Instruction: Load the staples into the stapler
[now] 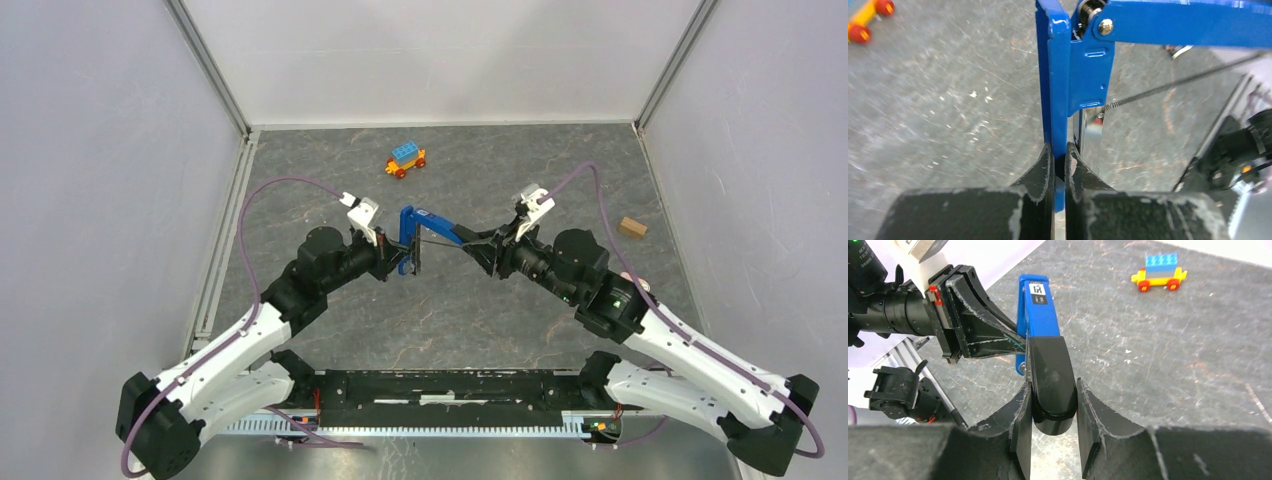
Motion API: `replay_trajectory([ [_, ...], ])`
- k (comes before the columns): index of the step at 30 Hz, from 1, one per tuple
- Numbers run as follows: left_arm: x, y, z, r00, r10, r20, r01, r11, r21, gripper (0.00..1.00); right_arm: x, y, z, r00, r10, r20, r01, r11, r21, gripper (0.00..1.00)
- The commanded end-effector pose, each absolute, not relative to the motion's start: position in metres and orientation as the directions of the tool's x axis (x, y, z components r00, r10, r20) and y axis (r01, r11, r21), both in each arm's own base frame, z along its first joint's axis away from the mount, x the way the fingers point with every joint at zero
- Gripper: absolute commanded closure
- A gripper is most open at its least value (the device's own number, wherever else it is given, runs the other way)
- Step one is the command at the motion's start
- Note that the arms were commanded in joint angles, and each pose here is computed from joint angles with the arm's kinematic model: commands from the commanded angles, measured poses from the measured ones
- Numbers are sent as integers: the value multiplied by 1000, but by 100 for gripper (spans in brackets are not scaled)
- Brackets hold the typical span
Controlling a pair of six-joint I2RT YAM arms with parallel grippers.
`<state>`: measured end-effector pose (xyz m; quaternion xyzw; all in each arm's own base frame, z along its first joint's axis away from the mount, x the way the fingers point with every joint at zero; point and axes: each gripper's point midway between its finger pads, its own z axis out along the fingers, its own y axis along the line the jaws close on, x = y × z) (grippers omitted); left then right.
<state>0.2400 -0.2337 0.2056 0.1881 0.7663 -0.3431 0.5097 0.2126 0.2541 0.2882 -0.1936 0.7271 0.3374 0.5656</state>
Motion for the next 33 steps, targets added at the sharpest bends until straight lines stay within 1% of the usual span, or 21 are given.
replay_trajectory([
  [1, 248, -209, 208, -157, 211, -965, 719, 694, 35, 98, 244, 202, 359, -20, 124, -992, -543, 832, 115, 82],
  [4, 243, -214, 208, 10, 324, -946, 790, 577, 206, 98, 244, 197, 370, 18, 105, -994, -548, 833, 78, 82],
  [6, 246, -215, 206, 72, 365, -928, 794, 542, 274, 98, 240, 198, 376, 54, 97, -994, -572, 819, 48, 81],
  [9, 245, -222, 202, 136, 401, -906, 820, 468, 330, 98, 235, 208, 378, 96, 37, -995, -629, 777, -32, 81],
  [11, 246, -223, 198, 163, 421, -892, 821, 443, 359, 98, 238, 207, 376, 113, -6, -994, -623, 778, -76, 81],
  [13, 251, -219, 198, 185, 428, -885, 794, 466, 391, 98, 243, 204, 373, 105, -35, -994, -598, 796, -91, 81],
  [15, 253, -216, 197, 195, 428, -883, 778, 481, 405, 98, 247, 205, 373, 105, -55, -993, -595, 796, -107, 80],
  [23, 239, -220, 202, 226, 386, -894, 804, 444, 395, 98, 253, 234, 379, 160, -72, -985, -671, 724, -162, 72],
  [27, 237, -222, 202, 205, 373, -905, 815, 446, 369, 98, 264, 246, 372, 132, -72, -989, -681, 718, -143, 71],
  [33, 233, -228, 221, 181, 278, -943, 827, 476, 299, 98, 267, 274, 367, 95, 10, -995, -750, 659, -65, 58],
])
